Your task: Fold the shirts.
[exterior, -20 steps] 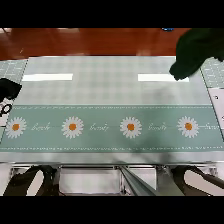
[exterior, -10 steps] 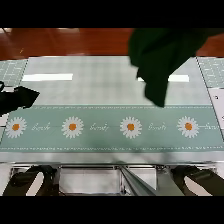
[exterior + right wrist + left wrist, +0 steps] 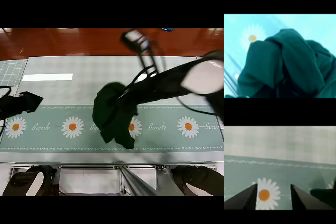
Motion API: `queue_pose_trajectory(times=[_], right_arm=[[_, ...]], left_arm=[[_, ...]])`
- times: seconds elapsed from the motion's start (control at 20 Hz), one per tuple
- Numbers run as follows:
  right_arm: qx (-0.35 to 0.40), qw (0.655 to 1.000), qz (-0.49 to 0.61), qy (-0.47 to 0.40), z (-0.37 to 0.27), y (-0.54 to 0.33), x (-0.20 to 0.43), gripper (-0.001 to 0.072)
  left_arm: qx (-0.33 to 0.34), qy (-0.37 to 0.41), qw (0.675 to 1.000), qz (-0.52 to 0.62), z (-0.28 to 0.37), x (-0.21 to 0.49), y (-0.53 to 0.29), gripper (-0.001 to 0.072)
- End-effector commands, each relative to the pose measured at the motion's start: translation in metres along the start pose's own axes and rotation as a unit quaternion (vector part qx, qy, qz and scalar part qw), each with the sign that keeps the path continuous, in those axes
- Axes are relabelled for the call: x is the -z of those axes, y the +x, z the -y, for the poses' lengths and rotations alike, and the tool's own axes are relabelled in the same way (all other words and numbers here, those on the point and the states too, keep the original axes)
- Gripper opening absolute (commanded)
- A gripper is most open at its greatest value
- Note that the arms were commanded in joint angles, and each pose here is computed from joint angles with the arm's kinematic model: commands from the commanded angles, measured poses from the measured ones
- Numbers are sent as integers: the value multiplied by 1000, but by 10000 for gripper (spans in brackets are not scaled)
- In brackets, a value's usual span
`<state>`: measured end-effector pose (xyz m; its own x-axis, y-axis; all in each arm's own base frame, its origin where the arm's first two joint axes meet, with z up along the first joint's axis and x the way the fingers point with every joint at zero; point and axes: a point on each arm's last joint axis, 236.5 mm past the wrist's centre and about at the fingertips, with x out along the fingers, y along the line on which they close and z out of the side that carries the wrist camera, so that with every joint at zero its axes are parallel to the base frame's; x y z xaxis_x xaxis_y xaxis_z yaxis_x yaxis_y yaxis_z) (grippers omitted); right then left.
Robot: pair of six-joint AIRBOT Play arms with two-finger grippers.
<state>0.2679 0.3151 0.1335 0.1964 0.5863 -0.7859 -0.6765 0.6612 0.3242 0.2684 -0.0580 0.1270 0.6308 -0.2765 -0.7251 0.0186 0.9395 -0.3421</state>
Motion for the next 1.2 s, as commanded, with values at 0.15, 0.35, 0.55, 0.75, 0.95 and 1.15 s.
queue_pose_trajectory(times=[0.15,0.35,0.55,0.75,0.95,1.15], right_arm=[[-63,992,-72,88,-10,140,29,79],[-45,991,-65,104,37,111,13,409],[108,976,-5,189,176,-15,24,408],[136,926,52,348,227,-47,114,408],[63,910,56,405,194,-11,175,407],[26,907,48,417,175,6,189,407]], left_arm=[[87,-57,989,-105,20,77,46,505],[62,-16,991,-115,1,92,56,505],[28,-35,992,-116,-22,86,48,505],[78,-135,961,-227,-13,171,80,505],[145,-232,933,-234,9,197,108,505],[135,-259,934,-204,3,185,136,505]])
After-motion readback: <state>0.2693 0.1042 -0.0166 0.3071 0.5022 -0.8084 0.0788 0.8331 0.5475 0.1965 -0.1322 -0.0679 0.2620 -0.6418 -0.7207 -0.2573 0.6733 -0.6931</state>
